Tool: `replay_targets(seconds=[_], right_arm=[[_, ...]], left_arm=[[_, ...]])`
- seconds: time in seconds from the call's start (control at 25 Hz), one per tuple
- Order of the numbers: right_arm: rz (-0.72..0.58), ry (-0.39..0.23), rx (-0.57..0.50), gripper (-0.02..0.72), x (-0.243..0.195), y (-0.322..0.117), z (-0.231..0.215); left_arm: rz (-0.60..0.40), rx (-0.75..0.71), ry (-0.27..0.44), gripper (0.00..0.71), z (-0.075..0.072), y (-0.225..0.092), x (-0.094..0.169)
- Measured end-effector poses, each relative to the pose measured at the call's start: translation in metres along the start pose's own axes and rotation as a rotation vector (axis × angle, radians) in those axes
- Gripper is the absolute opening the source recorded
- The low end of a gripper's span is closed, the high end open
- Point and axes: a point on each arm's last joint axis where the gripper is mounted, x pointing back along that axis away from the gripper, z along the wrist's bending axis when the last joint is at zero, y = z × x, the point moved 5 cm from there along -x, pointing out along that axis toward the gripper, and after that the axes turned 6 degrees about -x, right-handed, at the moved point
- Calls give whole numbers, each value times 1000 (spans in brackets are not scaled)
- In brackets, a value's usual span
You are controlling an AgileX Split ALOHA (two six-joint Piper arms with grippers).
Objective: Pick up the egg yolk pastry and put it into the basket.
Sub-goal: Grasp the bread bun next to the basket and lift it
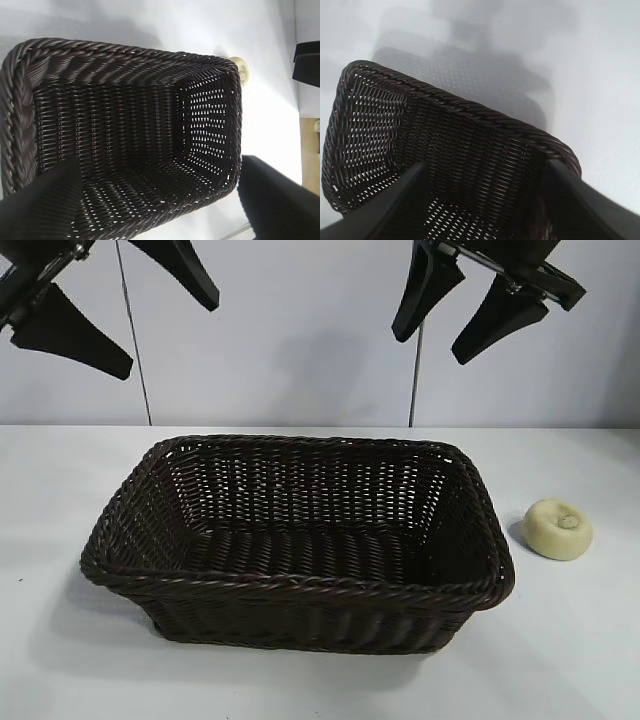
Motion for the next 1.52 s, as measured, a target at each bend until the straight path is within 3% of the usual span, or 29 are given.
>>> replay_targets(seconds=[0.96,1.24,1.52], right_arm=[[-25,-5,2,474,0,3,-1],[-7,-93,40,474,1,2,-15],[-4,-154,-69,474,18,4,-64]], left_arm=[[2,-23,-1,613,0,0,0],[9,-24,-3,613,0,-1,0],[10,-24,-3,613,0,-1,0]])
